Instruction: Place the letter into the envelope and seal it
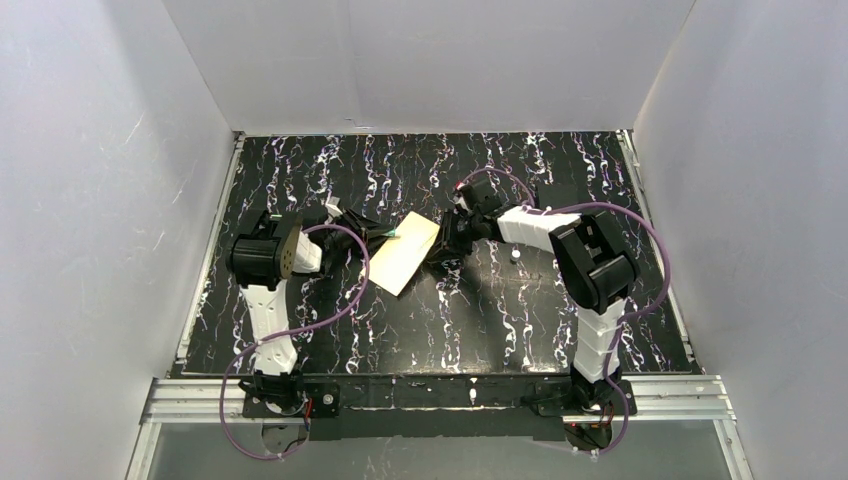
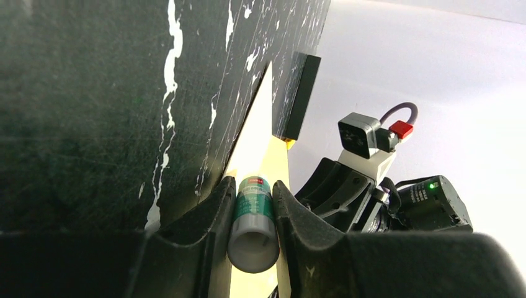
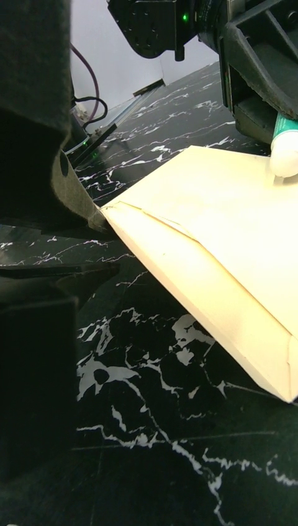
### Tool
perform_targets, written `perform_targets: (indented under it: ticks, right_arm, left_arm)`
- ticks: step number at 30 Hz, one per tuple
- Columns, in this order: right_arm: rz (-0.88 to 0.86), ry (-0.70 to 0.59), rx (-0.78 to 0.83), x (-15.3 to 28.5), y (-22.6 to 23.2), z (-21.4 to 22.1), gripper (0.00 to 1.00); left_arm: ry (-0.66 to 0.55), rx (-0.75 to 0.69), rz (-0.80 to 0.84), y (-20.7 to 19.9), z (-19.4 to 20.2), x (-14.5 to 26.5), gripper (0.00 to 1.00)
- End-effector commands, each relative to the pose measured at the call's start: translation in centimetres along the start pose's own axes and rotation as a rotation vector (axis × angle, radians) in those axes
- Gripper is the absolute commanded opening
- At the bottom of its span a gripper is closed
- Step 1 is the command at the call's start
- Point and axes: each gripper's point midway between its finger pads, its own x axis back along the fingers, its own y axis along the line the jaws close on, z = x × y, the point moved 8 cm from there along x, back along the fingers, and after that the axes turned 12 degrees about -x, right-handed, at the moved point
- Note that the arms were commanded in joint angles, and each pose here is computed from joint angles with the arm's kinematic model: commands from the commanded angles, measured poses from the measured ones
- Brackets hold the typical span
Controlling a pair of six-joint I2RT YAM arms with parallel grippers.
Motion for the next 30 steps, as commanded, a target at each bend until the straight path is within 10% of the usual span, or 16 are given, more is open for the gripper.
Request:
perform_targets:
  ticks: [1, 30]
  right_arm:
    - [-0.040, -0.001, 0.028, -0.8, 1.4, -0.5, 0.29]
    - [-0.215, 0.031, -0.011, -6.0, 4.9, -1.2, 0.29]
  left_arm:
    - [-0.033, 0.044, -0.008, 1.0, 0.6, 0.0, 0.00]
    - [-0.086, 0.058, -0.152, 2.5, 1.9, 1.3, 0.00]
